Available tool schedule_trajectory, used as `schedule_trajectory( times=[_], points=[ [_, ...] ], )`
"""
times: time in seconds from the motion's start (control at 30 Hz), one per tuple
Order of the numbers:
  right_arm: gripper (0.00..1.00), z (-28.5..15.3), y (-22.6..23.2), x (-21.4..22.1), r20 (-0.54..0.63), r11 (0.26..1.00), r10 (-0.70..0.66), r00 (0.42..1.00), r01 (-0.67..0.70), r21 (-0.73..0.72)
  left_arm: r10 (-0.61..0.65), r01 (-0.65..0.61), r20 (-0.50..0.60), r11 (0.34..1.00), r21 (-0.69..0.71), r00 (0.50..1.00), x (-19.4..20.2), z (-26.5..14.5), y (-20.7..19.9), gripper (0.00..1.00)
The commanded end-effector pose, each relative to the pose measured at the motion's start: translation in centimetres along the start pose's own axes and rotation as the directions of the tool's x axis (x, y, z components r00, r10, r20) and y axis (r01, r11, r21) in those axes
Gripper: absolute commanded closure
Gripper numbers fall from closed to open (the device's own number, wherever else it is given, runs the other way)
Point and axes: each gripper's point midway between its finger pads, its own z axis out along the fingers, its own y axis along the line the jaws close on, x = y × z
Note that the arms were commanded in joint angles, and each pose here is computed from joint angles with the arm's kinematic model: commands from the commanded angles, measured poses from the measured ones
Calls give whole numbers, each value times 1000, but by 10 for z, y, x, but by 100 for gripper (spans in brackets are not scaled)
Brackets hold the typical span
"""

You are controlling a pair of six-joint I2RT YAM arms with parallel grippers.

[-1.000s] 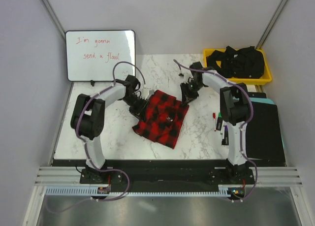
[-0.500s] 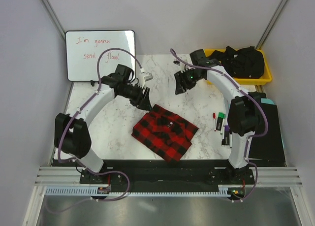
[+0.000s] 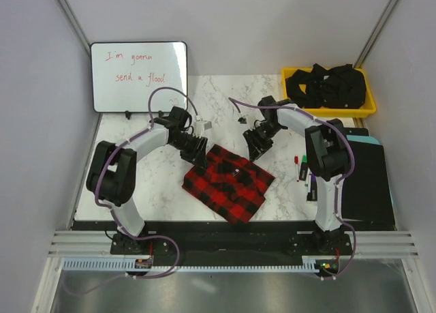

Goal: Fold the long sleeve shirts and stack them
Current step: Fold the shirt

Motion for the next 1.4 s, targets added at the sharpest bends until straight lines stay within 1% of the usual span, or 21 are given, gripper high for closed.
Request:
schedule_trajectory(
  times=[0.0, 0.07, 0.13, 0.27, 0.33, 0.37, 0.4, 0.43, 0.47, 0.5, 0.53, 0.6, 0.7, 0.87, 1.1, 1.17, 1.2, 1.23, 1.27, 1.33, 1.37],
  points=[
    [60, 9, 4, -26, 22, 995, -89, 996, 90, -41, -220, 219, -7, 972, -90, 975, 16, 7, 27, 58],
    [67, 17, -3, -40, 18, 994, -111, 994, 112, -19, -313, 312, -18, 948, -56, 949, 25, 7, 28, 64],
    [70, 23, -6, -51, 20, 991, -133, 991, 133, -7, -386, 386, -14, 922, -28, 922, 27, 4, 27, 65],
    [74, 29, 2, -101, 72, 973, -229, 971, 228, 26, -403, 403, -9, 913, 64, 915, 35, 1, 8, 65],
    [76, 35, 3, -108, 65, 971, -240, 969, 239, 26, -341, 333, 69, 937, 105, 937, 22, -15, 1, 64],
    [76, 30, 5, -118, 86, 966, -256, 963, 254, 36, -307, 293, 111, 948, 126, 945, 16, -23, -3, 60],
    [74, 26, 7, -121, 94, 965, -260, 961, 258, 39, -229, 207, 194, 970, 128, 954, 2, -39, -9, 55],
    [72, 20, 8, -122, 98, 963, -268, 958, 266, 41, -80, 57, 248, 993, 99, 965, -7, -47, -7, 50],
    [68, 9, 11, -122, 112, 963, -270, 956, 266, 47, 36, -65, 286, 994, 92, 958, -20, -55, -12, 44],
    [66, 3, 13, -120, 115, 964, -266, 957, 262, 44, 193, -213, 304, 976, 35, 933, -27, -59, -6, 41],
    [63, 0, 16, -116, 118, 966, -258, 959, 256, 31, 259, -276, 292, 961, 17, 921, -29, -60, -4, 39],
    [54, -10, 21, -101, 119, 971, -239, 964, 239, 11, 443, -459, 291, 889, -17, 848, -47, -65, -1, 39],
    [51, -1, 25, -96, 115, 976, -210, 971, 215, -33, 500, -519, 252, 854, 12, 829, -58, -53, 8, 41],
    [51, 26, 28, -118, 135, 977, -145, 980, 163, -136, 477, -494, 220, 869, 26, 851, -62, -38, 24, 43],
    [52, 70, 36, -124, 95, 974, -159, 983, 172, -148, 466, -474, 232, 880, -23, 854, -55, -44, 26, 43],
    [60, 82, 41, -128, 94, 970, -170, 981, 183, -160, 444, -452, 239, 892, -21, 864, -50, -46, 23, 43],
    [68, 83, 46, -132, 106, 963, -187, 977, 204, -179, 431, -440, 243, 898, -20, 869, -49, -47, 23, 43],
    [84, 83, 55, -142, 132, 954, -220, 966, 242, -179, 417, -426, 243, 904, -15, 876, -45, -47, 23, 43],
    [91, 81, 61, -151, 158, 947, -244, 957, 270, -174, 396, -406, 246, 914, -11, 884, -44, -49, 23, 43],
    [100, 63, 81, -171, 239, 922, -298, 924, 343, -179, 377, -389, 255, 921, -5, 890, -40, -51, 23, 44],
    [100, 55, 88, -178, 272, 912, -321, 907, 373, -169, 384, -395, 255, 919, -7, 888, -37, -51, 24, 44]
  ],
)
